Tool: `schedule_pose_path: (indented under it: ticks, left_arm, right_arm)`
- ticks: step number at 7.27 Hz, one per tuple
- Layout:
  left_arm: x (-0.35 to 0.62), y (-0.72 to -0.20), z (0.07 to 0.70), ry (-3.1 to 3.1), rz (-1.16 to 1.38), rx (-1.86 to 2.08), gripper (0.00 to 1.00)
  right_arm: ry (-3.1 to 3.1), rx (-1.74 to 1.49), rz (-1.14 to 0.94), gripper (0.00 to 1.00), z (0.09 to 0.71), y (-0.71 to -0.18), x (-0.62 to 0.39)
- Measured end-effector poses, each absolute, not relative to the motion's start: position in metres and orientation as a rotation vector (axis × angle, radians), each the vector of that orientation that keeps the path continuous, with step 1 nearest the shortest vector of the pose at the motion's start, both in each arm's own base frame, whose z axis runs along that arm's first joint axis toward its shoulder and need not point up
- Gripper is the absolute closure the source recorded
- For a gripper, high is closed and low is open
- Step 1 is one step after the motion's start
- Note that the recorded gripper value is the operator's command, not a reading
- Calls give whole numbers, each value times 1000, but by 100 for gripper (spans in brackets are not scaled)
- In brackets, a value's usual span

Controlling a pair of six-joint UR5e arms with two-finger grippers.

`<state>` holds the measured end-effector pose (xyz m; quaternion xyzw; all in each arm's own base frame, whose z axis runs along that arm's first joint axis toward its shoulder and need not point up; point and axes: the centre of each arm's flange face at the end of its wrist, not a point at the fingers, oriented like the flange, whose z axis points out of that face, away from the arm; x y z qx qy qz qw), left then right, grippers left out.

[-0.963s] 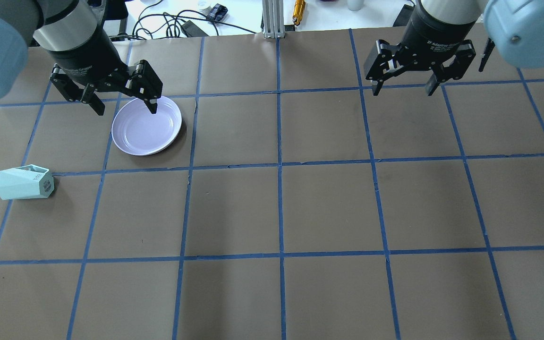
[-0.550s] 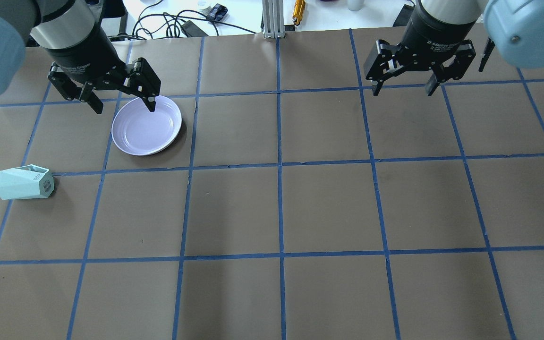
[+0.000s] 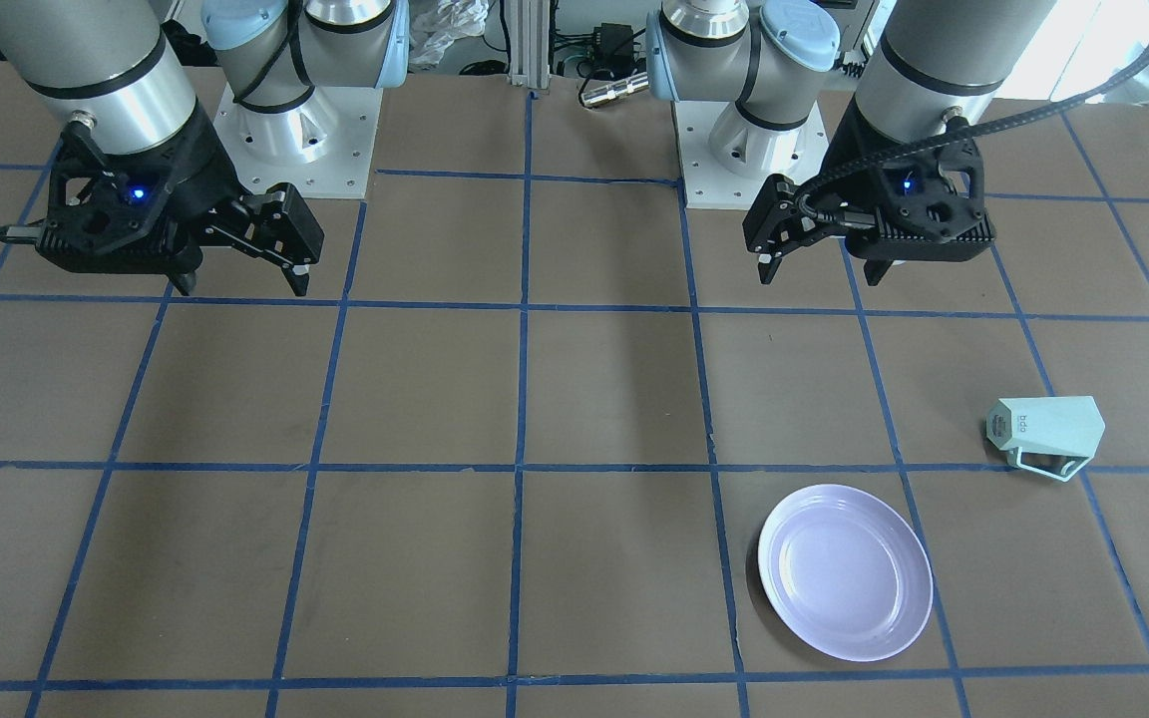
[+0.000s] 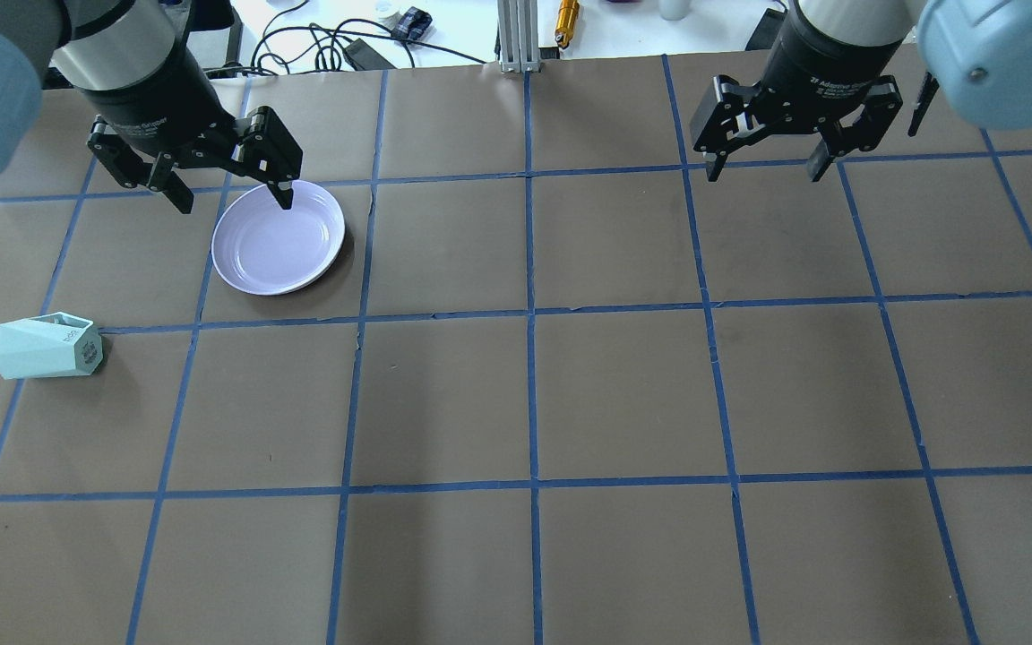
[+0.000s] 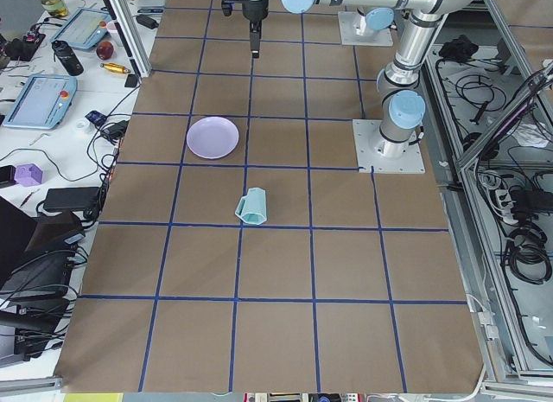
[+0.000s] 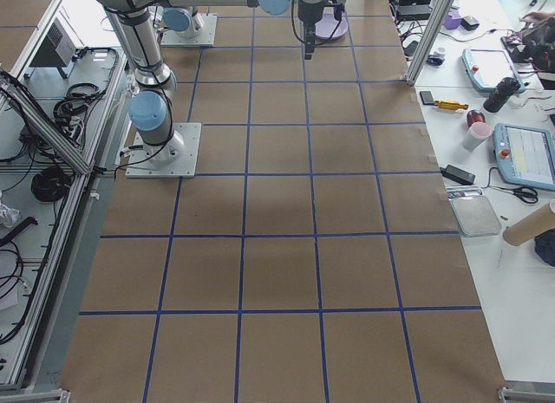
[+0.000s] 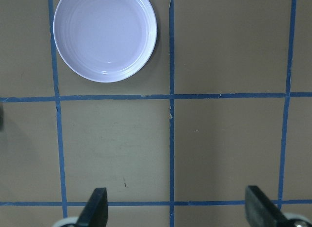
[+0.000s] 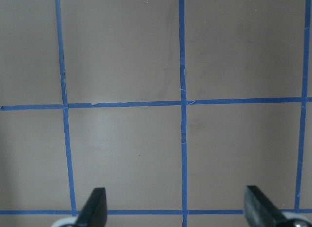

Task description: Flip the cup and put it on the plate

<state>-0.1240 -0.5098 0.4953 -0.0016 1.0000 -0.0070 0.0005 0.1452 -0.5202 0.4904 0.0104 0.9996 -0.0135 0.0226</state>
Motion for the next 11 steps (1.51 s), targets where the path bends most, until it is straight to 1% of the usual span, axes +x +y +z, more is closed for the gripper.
schedule_pose_path:
  ticks: [3, 6, 11]
  left_arm:
    - [-125, -510, 492, 3138, -5, -21, 0]
    - [-102, -517, 487, 3135, -7, 8, 0]
    - [43, -530, 468, 3198, 65, -113, 0]
  right_arm:
    - [3096, 32, -42, 0, 490, -520, 145]
    - [3096, 32, -42, 0, 490, -520, 145]
    - [3096, 32, -42, 0, 490, -520, 145]
